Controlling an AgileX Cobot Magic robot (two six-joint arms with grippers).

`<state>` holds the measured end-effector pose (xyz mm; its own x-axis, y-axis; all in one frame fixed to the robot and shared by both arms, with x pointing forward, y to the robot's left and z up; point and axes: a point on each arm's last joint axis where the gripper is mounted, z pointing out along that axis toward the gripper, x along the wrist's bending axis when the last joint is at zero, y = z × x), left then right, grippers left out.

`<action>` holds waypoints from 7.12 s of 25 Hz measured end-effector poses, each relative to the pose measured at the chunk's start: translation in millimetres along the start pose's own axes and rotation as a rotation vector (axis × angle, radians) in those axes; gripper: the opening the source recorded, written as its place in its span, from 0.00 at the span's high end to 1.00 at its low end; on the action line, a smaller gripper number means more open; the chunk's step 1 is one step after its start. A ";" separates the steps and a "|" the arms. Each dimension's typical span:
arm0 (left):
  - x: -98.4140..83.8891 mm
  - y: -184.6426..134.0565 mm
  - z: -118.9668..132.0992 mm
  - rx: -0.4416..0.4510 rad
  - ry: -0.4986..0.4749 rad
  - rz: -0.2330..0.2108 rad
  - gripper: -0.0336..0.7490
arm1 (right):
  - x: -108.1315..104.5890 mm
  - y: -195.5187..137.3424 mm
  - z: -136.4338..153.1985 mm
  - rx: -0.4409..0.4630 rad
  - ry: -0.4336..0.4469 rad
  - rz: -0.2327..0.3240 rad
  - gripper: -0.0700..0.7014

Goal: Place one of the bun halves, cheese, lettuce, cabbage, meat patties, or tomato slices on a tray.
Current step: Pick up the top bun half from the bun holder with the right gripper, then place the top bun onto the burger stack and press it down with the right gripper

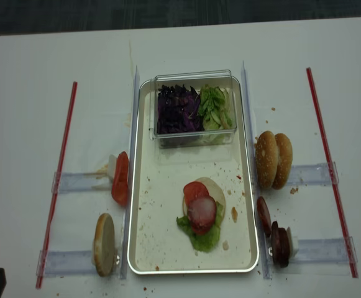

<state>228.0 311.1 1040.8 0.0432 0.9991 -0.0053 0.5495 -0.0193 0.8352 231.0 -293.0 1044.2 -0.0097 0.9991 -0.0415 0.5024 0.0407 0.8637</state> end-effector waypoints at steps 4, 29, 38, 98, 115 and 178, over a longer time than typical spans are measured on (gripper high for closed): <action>0.0 0.0 0.0 0.000 0.000 0.000 0.40 | -1.0 5.6 9.7 0.079 0.006 0.002 0.35; 0.0 0.0 0.0 0.000 0.000 0.000 0.40 | -8.7 24.4 132.7 0.900 0.068 0.072 0.35; 0.0 0.0 0.0 0.000 0.000 0.000 0.40 | -16.0 81.2 186.1 0.913 0.068 0.077 0.35; 0.0 0.0 0.0 0.000 0.000 0.000 0.40 | 117.7 111.9 273.2 0.965 0.153 0.101 0.35; 0.0 0.0 0.0 0.000 0.000 0.000 0.40 | 124.6 99.2 289.4 0.998 0.181 0.097 0.35; 0.0 0.0 0.0 0.000 0.000 0.000 0.40 | 164.6 139.4 236.3 0.895 0.882 0.190 0.63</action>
<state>228.0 311.1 1040.8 0.0432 0.9991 -0.0053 0.5495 -0.0193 0.8352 503.8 -125.9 1039.0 -0.2707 0.6717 0.6896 0.9618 0.2181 0.1652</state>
